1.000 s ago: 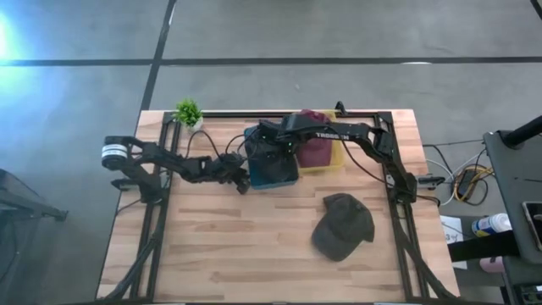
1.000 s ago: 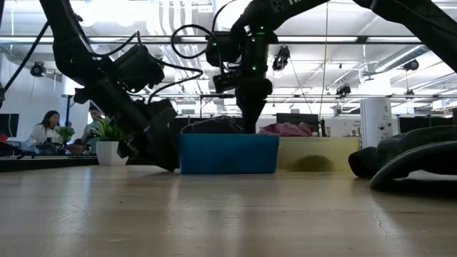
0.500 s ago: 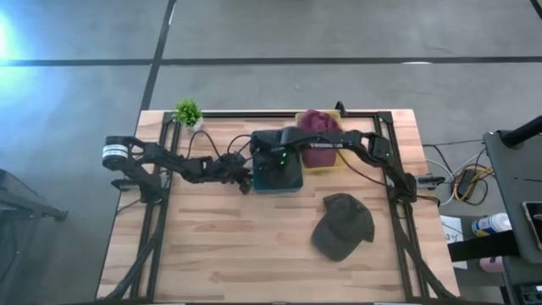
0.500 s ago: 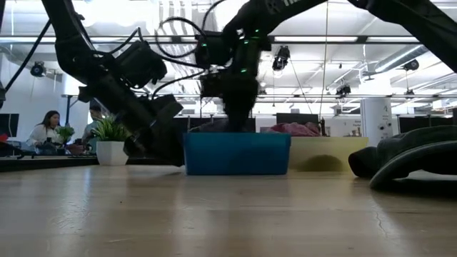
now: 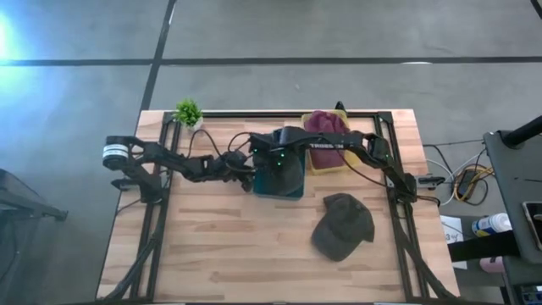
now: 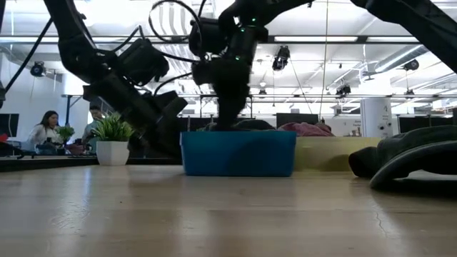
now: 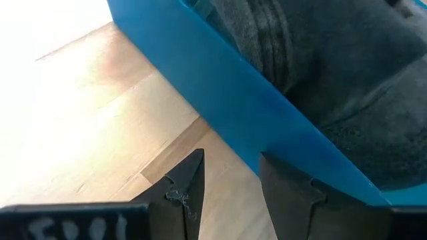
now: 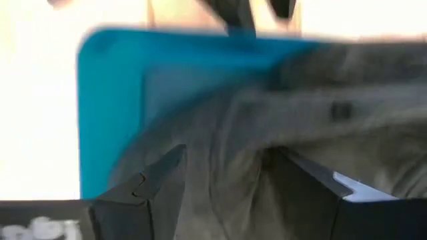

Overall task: Pick & Place hat
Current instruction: Put the top black cap into the blue bin, then put the black cap into the blue bin

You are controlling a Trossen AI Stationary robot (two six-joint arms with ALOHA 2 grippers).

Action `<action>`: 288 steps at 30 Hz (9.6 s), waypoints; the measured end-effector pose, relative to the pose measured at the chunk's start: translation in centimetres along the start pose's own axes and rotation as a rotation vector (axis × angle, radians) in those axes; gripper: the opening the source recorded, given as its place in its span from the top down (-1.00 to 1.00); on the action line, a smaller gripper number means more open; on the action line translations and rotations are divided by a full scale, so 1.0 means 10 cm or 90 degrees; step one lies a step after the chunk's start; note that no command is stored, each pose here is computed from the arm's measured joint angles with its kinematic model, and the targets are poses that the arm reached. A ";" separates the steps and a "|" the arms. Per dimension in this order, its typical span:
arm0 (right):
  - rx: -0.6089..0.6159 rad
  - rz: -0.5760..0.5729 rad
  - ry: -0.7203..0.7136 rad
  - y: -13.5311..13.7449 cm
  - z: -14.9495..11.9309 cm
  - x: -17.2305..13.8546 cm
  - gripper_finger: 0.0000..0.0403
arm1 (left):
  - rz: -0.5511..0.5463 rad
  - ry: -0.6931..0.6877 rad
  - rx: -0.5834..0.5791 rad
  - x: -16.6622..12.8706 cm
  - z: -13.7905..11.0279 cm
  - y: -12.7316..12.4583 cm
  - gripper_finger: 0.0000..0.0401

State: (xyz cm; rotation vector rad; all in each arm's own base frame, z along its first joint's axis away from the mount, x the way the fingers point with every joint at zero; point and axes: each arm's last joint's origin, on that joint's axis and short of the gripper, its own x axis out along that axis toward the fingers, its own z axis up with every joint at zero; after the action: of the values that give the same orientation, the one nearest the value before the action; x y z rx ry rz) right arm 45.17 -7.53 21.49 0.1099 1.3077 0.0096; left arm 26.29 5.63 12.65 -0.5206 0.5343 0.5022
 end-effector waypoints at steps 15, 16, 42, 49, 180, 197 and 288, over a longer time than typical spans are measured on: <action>-0.037 -0.094 0.110 0.04 -0.38 -0.63 -0.05 | 0.028 -0.009 0.049 -0.20 0.09 0.00 0.31; -0.037 -0.094 0.115 0.03 -0.40 -0.61 -0.05 | 0.028 -0.001 0.051 -0.20 0.07 0.01 0.31; -0.058 -0.049 0.149 0.13 -0.68 0.31 -0.05 | -0.012 0.074 0.080 0.12 0.06 -0.08 0.31; -0.062 -0.080 0.185 0.16 -0.71 -0.15 -0.05 | 0.009 0.102 0.087 -0.02 0.09 -0.07 0.31; 0.650 0.155 -0.300 1.29 -3.36 0.08 -0.05 | -0.034 0.250 0.436 0.69 -1.31 -3.06 0.31; 0.639 0.220 -0.388 1.15 -3.25 0.27 -0.05 | -0.033 0.239 0.433 0.70 -1.31 -3.07 0.31; -0.170 -0.236 0.048 4.06 -2.06 0.44 -0.18 | -0.432 0.084 0.241 -0.08 -0.81 -3.12 0.31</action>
State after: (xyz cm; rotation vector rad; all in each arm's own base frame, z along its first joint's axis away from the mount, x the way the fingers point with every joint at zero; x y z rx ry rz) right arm 28.68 34.71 15.51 -0.3638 1.3743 -0.1279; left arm 40.56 -22.86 17.39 -0.3414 0.5255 -0.2807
